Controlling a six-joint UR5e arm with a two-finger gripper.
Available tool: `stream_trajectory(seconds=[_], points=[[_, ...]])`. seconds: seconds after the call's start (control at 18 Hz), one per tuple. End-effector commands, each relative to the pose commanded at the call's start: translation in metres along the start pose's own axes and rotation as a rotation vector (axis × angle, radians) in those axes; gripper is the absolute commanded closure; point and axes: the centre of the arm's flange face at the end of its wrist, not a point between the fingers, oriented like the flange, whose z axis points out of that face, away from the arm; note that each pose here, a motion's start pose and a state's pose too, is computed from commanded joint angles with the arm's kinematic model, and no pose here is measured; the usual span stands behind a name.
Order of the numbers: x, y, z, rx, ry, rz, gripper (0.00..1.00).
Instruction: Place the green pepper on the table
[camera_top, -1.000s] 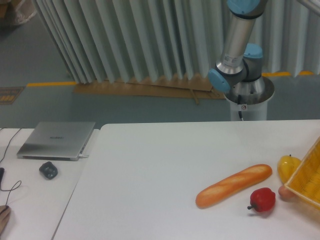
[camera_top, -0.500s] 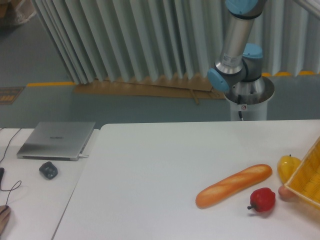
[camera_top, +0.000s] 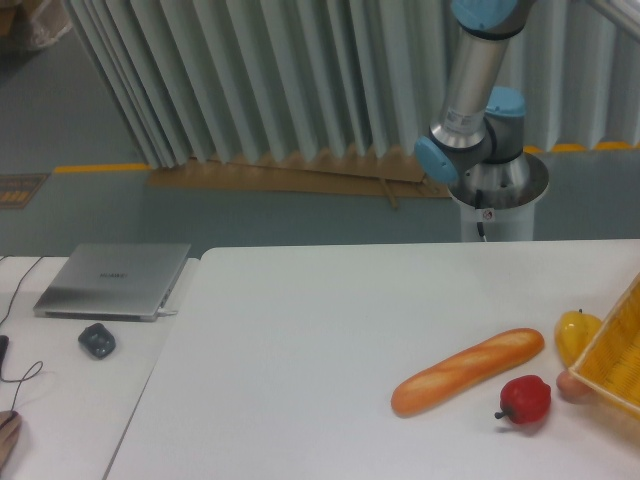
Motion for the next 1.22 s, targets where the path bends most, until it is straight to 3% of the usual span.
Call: stream_trajectory(seconds=[0.72,0.83,1.22], points=[[-0.0057,-0.0002,0.0063,-0.008,-0.006,0.009,0.02],[-0.0058,0.0013,0.0061,-0.024,-0.007,0.022,0.15],[-0.0068,0.0040,0.0068,-0.023,-0.006,0.041,0.37]])
